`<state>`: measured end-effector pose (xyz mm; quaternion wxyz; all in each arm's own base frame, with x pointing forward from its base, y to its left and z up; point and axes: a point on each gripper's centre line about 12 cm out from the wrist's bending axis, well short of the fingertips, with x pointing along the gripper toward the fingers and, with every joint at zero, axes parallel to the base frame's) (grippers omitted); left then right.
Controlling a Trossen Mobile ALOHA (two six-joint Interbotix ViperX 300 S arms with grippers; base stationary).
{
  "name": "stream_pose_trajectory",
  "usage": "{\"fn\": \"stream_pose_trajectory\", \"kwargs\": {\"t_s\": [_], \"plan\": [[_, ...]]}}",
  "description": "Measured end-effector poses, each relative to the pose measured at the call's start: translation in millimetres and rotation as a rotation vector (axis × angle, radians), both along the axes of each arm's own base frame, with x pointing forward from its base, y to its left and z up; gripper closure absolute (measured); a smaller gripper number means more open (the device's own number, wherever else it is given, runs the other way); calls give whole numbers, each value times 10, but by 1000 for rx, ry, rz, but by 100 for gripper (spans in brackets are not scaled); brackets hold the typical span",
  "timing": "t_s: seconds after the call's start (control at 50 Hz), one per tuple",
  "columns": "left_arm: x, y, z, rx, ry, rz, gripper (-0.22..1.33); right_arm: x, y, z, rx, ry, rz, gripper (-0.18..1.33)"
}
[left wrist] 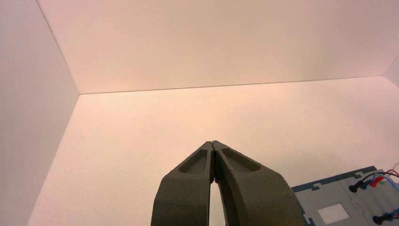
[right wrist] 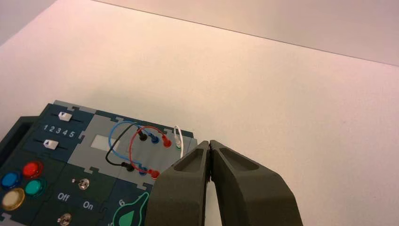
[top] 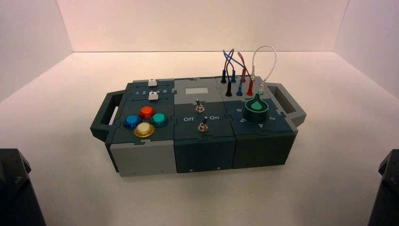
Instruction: Move the bottom slider to position 5.
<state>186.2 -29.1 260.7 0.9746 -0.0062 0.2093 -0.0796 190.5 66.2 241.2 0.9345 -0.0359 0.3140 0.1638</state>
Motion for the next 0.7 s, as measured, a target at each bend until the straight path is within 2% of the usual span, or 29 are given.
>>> {"fn": "stream_pose_trajectory", "kwargs": {"t_s": [0.52, 0.6, 0.7], "plan": [[8, -2, -19, 2, 12, -1, 127, 3, 5, -11, 0, 6, 1, 129], [25, -20, -69, 5, 42, -10, 127, 9, 8, -34, -3, 20, 1, 129], [64, -115, -210, 20, 130, -56, 128, 30, 17, -109, -15, 63, 2, 129]]}}
